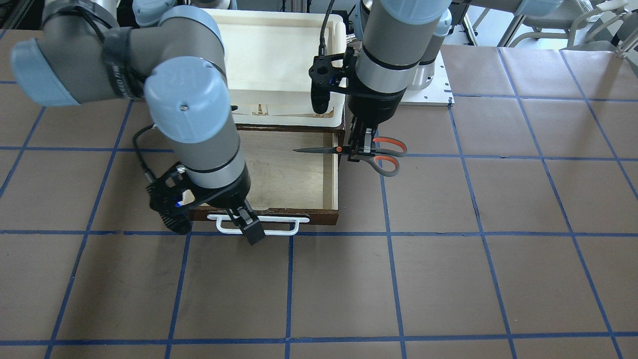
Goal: Place scissors in drawer with both arms
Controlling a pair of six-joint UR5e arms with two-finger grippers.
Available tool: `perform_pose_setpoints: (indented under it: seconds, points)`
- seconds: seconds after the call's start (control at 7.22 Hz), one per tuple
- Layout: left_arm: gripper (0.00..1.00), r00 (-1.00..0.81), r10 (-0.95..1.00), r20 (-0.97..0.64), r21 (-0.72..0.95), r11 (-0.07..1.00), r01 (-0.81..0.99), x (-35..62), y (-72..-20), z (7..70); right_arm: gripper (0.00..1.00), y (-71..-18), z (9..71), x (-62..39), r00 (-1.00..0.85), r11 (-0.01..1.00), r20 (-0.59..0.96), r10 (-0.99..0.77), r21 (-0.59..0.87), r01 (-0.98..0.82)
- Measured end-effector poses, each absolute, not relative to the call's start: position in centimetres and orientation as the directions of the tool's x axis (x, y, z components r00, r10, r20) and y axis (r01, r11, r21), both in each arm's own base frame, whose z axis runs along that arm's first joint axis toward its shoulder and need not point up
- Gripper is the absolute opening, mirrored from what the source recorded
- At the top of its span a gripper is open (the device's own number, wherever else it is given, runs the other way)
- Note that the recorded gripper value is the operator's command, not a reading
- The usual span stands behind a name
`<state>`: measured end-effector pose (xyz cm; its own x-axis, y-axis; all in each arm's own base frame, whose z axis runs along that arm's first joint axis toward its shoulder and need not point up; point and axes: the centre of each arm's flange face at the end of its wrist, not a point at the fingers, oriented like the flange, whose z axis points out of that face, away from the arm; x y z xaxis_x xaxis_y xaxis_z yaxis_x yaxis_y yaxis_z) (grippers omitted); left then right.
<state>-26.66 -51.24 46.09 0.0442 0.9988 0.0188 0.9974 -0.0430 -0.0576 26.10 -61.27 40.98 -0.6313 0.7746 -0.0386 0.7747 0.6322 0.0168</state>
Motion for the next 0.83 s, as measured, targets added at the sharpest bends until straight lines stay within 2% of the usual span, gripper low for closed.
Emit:
perform_pose_setpoints:
  seconds: [0.42, 0.69, 0.83]
  points:
    - [0.00, 0.043, 0.998, 0.050, -0.074, -0.039, 0.997, -33.3, -50.0, 42.8, 1.00, -61.1, 45.7, 18.2, -0.899, 0.897, -0.044, 0.436, -0.055, 0.438]
    - [0.00, 0.054, 0.998, 0.030, -0.100, -0.051, 0.994, -37.1, -50.4, 40.0, 1.00, -59.4, 48.8, 16.7, -0.971, 0.966, -0.014, 0.238, -0.100, 0.239]
    - [0.00, 0.061, 0.997, 0.036, -0.100, -0.057, 0.993, -38.2, -50.7, 38.5, 1.00, -58.1, 50.1, 16.5, -0.981, 0.976, -0.005, 0.196, -0.101, 0.195]
